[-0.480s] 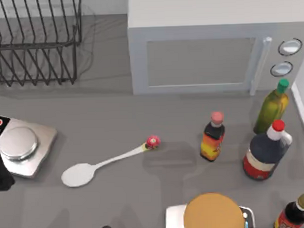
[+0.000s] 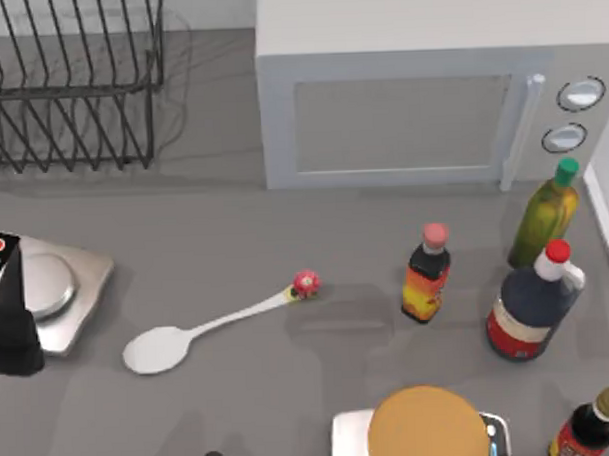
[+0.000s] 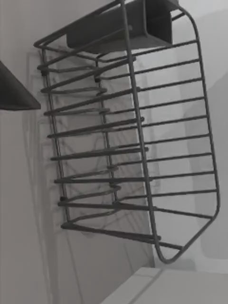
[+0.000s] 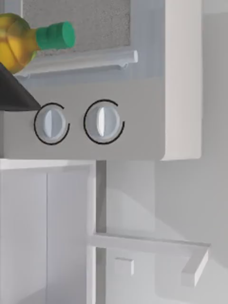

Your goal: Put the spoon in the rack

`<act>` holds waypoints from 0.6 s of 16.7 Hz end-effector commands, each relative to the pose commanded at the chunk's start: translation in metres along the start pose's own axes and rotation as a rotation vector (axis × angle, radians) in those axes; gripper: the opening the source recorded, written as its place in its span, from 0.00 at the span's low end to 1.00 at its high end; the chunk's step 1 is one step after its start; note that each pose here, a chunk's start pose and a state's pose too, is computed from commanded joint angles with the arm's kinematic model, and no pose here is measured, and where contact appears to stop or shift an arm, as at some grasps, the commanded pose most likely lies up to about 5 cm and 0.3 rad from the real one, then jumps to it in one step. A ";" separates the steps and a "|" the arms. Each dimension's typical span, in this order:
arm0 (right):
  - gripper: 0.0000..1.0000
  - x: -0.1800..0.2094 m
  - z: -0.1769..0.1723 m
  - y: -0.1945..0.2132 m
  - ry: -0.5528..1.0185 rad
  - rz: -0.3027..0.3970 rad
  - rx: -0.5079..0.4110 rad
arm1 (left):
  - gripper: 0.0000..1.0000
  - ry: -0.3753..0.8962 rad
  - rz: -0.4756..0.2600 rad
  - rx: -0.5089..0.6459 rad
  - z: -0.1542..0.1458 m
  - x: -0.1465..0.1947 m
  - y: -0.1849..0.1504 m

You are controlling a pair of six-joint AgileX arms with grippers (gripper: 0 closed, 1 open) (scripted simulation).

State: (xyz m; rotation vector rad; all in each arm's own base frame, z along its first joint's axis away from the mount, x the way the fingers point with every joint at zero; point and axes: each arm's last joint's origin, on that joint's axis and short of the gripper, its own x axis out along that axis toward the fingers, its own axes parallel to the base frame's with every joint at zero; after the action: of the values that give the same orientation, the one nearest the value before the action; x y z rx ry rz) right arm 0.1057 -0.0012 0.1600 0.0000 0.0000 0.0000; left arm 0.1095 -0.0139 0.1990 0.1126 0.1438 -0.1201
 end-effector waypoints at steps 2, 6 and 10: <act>1.00 0.000 0.000 0.000 0.000 0.000 0.000 | 1.00 0.094 -0.073 0.075 0.027 0.005 -0.005; 1.00 0.000 0.000 0.000 0.000 0.000 0.000 | 1.00 0.354 -0.256 0.261 0.083 0.045 -0.025; 1.00 0.000 0.000 0.000 0.000 0.000 0.000 | 1.00 0.699 -0.458 0.460 0.097 0.126 -0.070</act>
State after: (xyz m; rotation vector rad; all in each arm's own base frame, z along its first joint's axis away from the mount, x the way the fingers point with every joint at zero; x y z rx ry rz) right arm 0.1057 -0.0012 0.1600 0.0000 0.0000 0.0000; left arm 0.2377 -0.1089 0.2687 0.5817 0.8416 -0.5711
